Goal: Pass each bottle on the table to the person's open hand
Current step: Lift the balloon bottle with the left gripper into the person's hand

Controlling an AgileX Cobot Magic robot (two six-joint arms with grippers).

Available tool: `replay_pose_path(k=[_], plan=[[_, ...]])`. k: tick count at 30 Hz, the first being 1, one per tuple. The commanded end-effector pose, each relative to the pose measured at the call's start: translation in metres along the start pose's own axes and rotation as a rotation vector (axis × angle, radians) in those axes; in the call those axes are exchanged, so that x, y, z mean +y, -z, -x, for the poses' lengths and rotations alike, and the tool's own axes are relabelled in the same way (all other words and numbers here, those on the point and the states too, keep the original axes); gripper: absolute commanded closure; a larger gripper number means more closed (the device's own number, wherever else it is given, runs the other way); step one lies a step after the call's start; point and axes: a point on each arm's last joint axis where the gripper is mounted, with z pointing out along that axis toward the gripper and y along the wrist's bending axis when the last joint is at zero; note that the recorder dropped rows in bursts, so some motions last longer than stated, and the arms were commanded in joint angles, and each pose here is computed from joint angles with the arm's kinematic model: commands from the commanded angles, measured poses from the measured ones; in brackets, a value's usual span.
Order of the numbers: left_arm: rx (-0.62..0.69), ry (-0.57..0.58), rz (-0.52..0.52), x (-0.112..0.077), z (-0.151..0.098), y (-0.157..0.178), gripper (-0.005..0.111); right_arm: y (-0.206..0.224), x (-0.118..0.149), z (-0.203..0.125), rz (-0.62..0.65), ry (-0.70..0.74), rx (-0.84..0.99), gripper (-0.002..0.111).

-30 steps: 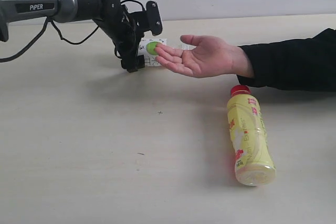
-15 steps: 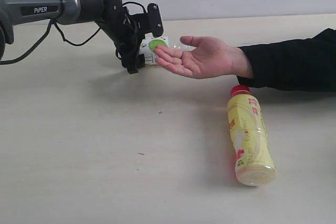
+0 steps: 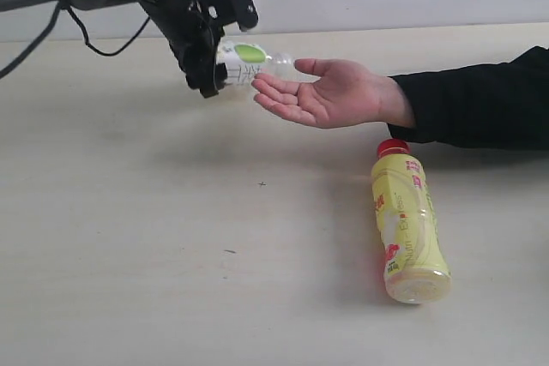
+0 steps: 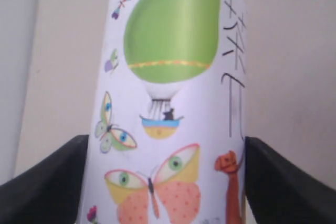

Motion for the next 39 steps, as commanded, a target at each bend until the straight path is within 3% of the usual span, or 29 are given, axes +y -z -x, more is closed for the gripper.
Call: replay_pose_path(k=[1,9,15,28,35,39], plan=[[0.008,0.107,0.051,0.014,0.005,0.047,0.107,0.0,0.0,-0.001,0.0,0.002,-0.007,0.108],[-0.001,0.24,0.065,0.023,0.006,0.094,0.107,0.0,0.0,-0.001,0.0,0.002,-0.007,0.108],[-0.009,0.357,0.055,0.019,0.012,0.12,0.107,0.0,0.0,-0.001,0.0,0.002,-0.007,0.108],[0.018,0.699,-0.052,-0.044,0.066,0.155,0.107,0.0,0.0,-0.001,0.0,0.002,-0.007,0.108],[0.002,0.745,-0.093,-0.079,0.094,0.161,0.107,0.0,0.0,-0.001,0.0,0.002,-0.007,0.108],[-0.031,0.87,-0.109,-0.092,0.107,0.164,0.107,0.0,0.0,-0.001,0.0,0.002,-0.007,0.108]])
